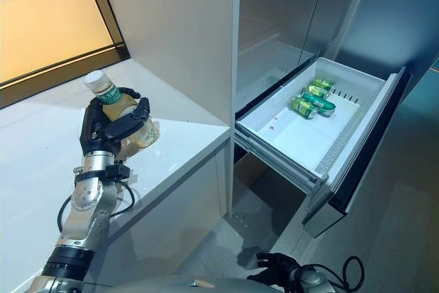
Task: Put drinks into fridge and close the fridge
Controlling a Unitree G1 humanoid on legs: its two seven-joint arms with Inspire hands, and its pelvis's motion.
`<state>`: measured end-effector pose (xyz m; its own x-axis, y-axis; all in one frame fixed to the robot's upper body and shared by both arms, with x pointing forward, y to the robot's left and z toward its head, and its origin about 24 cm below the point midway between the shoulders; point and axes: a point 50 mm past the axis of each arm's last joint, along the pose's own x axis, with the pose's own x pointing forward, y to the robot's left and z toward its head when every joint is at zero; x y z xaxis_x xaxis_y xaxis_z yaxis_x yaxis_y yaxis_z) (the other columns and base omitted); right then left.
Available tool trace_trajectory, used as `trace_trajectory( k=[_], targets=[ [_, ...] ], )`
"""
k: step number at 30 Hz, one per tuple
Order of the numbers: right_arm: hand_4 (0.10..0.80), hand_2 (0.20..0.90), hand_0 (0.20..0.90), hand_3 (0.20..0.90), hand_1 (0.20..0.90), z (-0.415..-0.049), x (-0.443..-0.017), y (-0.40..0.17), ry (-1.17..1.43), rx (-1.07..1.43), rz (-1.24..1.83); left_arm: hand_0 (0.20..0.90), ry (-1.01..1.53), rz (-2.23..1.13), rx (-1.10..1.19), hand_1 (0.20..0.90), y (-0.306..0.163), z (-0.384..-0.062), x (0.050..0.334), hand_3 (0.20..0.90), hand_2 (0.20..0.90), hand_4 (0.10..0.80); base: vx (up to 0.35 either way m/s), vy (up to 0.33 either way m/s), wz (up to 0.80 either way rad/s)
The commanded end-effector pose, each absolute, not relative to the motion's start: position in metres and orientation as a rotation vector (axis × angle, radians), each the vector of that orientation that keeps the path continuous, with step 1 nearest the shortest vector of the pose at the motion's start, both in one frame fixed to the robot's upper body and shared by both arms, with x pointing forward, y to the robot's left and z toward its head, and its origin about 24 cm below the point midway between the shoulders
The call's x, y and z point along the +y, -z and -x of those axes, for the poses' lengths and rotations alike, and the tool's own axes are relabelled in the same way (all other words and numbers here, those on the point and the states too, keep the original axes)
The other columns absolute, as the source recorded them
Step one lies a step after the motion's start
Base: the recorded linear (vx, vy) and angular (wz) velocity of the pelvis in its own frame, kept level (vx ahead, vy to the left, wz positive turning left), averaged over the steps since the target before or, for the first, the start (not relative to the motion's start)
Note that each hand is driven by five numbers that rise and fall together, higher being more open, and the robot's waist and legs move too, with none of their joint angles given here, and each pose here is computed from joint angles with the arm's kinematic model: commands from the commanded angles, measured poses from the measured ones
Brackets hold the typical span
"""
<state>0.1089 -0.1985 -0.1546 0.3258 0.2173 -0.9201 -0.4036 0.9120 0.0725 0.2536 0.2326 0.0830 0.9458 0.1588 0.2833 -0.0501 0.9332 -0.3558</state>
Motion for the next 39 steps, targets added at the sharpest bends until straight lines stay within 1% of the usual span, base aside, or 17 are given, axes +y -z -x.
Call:
trace_trajectory(
  k=[1, 4, 6, 7, 8, 10, 14, 15, 18, 20, 24, 28, 31, 34, 39],
  targets=[
    [0.800, 0.900, 0.900, 0.900, 0.900, -0.123, -0.205, 0.149, -0.373, 1.139, 0.149, 0.300, 0.250, 0.664, -0.796, 0.300, -0.163, -0.247, 0.210, 0.200, 0.300, 0.100, -0.022, -0.018, -0.05],
    [0.800, 0.900, 0.900, 0.900, 0.900, -0.137, -0.203, 0.142, -0.294, 1.054, 0.074, 0.300, 0.447, 0.776, -0.873, 0.300, -0.176, -0.241, 0.194, 0.200, 0.300, 0.100, -0.017, -0.011, -0.04],
    [0.800, 0.900, 0.900, 0.900, 0.900, -0.144, -0.201, 0.138, -0.272, 1.013, 0.052, 0.300, 0.503, 0.807, -0.888, 0.300, -0.180, -0.239, 0.189, 0.200, 0.300, 0.100, -0.010, -0.003, -0.02],
    [0.800, 0.900, 0.900, 0.900, 0.900, -0.158, -0.200, 0.128, -0.214, 0.925, 0.010, 0.300, 0.585, 0.862, -0.908, 0.300, -0.185, -0.239, 0.183, 0.200, 0.300, 0.100, -0.026, -0.006, -0.04],
    [0.800, 0.900, 0.900, 0.900, 0.900, -0.163, -0.197, 0.124, -0.178, 0.920, -0.045, 0.300, 0.628, 0.897, -0.914, 0.300, -0.187, -0.238, 0.181, 0.200, 0.300, 0.100, -0.027, 0.000, -0.05],
    [0.800, 0.900, 0.900, 0.900, 0.900, -0.172, -0.203, 0.118, -0.109, 0.789, -0.066, 0.300, 0.699, 0.991, -0.916, 0.300, -0.186, -0.241, 0.178, 0.200, 0.300, 0.100, -0.038, 0.020, -0.05],
    [0.800, 0.900, 0.900, 0.900, 0.900, -0.200, -0.192, 0.087, -0.103, 0.570, -0.111, 0.300, 0.784, 1.097, -0.917, 0.300, -0.191, -0.240, 0.175, 0.200, 0.300, 0.100, -0.047, 0.017, -0.13],
    [0.800, 0.900, 0.900, 0.900, 0.900, -0.208, -0.188, 0.072, -0.120, 0.511, -0.130, 0.300, 0.792, 1.097, -0.918, 0.300, -0.191, -0.238, 0.175, 0.200, 0.300, 0.100, -0.044, -0.005, -0.08],
    [0.800, 0.900, 0.900, 0.900, 0.900, -0.226, -0.179, 0.024, -0.186, 0.226, -0.117, 0.300, 0.777, 1.057, -0.922, 0.300, -0.186, -0.236, 0.177, 0.200, 0.300, 0.100, -0.032, -0.010, -0.06],
    [0.800, 0.900, 0.900, 0.900, 0.900, -0.233, -0.176, -0.009, -0.222, 0.080, -0.146, 0.300, 0.749, 1.009, -0.921, 0.300, -0.182, -0.233, 0.177, 0.200, 0.300, 0.100, -0.012, 0.006, -0.06],
    [0.800, 0.900, 0.900, 0.900, 0.900, -0.238, -0.175, -0.058, -0.314, -0.122, -0.116, 0.300, 0.681, 0.860, -0.915, 0.300, -0.177, -0.228, 0.180, 0.200, 0.300, 0.100, -0.006, 0.008, -0.10],
    [0.800, 0.900, 0.900, 0.900, 0.900, -0.238, -0.170, -0.105, -0.488, -0.302, -0.019, 0.300, 0.629, 0.684, -0.901, 0.300, -0.180, -0.226, 0.182, 0.200, 0.300, 0.100, -0.003, -0.002, -0.04],
    [0.800, 0.900, 0.900, 0.900, 0.900, -0.237, -0.165, -0.132, -0.609, -0.375, 0.074, 0.300, 0.622, 0.576, -0.888, 0.300, -0.183, -0.226, 0.179, 0.200, 0.300, 0.100, -0.005, -0.012, -0.07],
    [0.800, 0.900, 0.900, 0.900, 0.900, -0.238, -0.160, -0.147, -0.685, -0.404, 0.145, 0.300, 0.633, 0.509, -0.876, 0.300, -0.186, -0.228, 0.172, 0.200, 0.300, 0.100, -0.001, -0.014, -0.05],
    [0.800, 0.900, 0.900, 0.900, 0.900, -0.241, -0.152, -0.159, -0.784, -0.380, 0.193, 0.300, 0.669, 0.406, -0.876, 0.300, -0.191, -0.230, 0.157, 0.200, 0.300, 0.100, 0.001, -0.003, -0.01]
  ],
)
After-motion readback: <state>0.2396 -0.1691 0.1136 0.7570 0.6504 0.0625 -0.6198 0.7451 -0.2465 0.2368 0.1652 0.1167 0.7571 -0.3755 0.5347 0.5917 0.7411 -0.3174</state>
